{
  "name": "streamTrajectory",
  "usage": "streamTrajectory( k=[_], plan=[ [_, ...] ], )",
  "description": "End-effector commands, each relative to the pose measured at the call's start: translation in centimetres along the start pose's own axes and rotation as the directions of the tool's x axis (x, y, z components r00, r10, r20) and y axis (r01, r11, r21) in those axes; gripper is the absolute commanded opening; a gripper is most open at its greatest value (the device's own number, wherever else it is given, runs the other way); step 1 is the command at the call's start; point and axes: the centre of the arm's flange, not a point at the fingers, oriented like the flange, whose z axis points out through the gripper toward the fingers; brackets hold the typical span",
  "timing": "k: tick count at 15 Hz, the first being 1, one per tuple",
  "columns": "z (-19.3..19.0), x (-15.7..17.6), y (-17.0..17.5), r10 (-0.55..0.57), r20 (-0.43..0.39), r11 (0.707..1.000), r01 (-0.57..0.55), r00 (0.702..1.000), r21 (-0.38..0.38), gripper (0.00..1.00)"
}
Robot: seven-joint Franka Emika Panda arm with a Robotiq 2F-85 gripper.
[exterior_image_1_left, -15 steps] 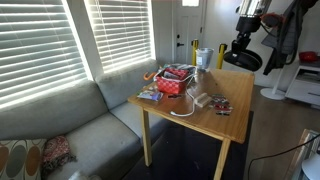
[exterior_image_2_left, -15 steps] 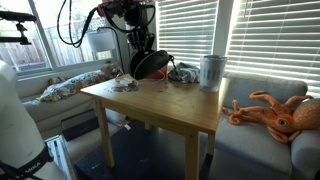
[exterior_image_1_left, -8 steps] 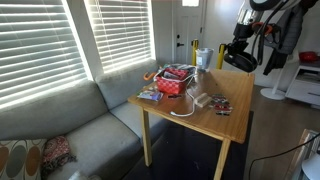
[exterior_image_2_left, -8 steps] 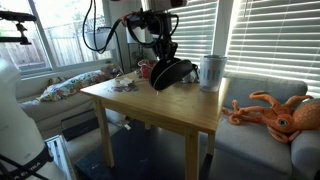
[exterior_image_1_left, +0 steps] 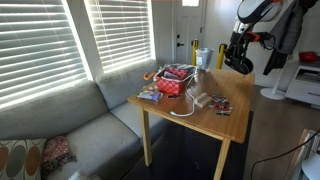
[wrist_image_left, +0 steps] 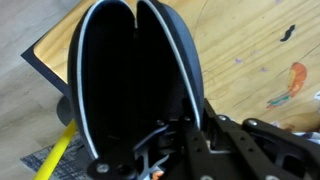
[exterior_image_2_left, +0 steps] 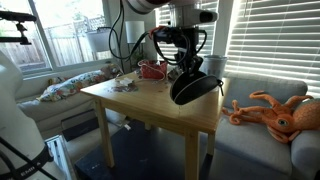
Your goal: Move the black pouch to the right
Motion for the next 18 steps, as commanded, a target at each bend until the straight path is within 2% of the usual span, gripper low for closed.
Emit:
streamTrajectory(
  k=[1, 6, 13, 14, 16, 18],
  plan=[
    [1.3, 2.8, 0.4, 0.041, 0.003, 0.999, -0.041, 0.999, -0.022, 0.05],
    [3.1, 4.0, -0.5, 0.026, 0.032, 0.999, -0.025, 0.999, -0.033, 0.05],
    [4.1, 3.5, -2.9, -0.038, 0.093, 0.999, 0.041, 0.995, -0.033, 0.06],
    [4.1, 3.3, -3.2, -0.045, 0.104, 0.998, 0.049, 0.994, -0.031, 0.36],
    [3.6, 2.5, -3.9, -0.063, 0.116, 0.997, 0.068, 0.991, -0.038, 0.44],
    [2.7, 1.6, -4.7, -0.076, 0.119, 0.995, 0.082, 0.990, -0.048, 0.58]
  ],
)
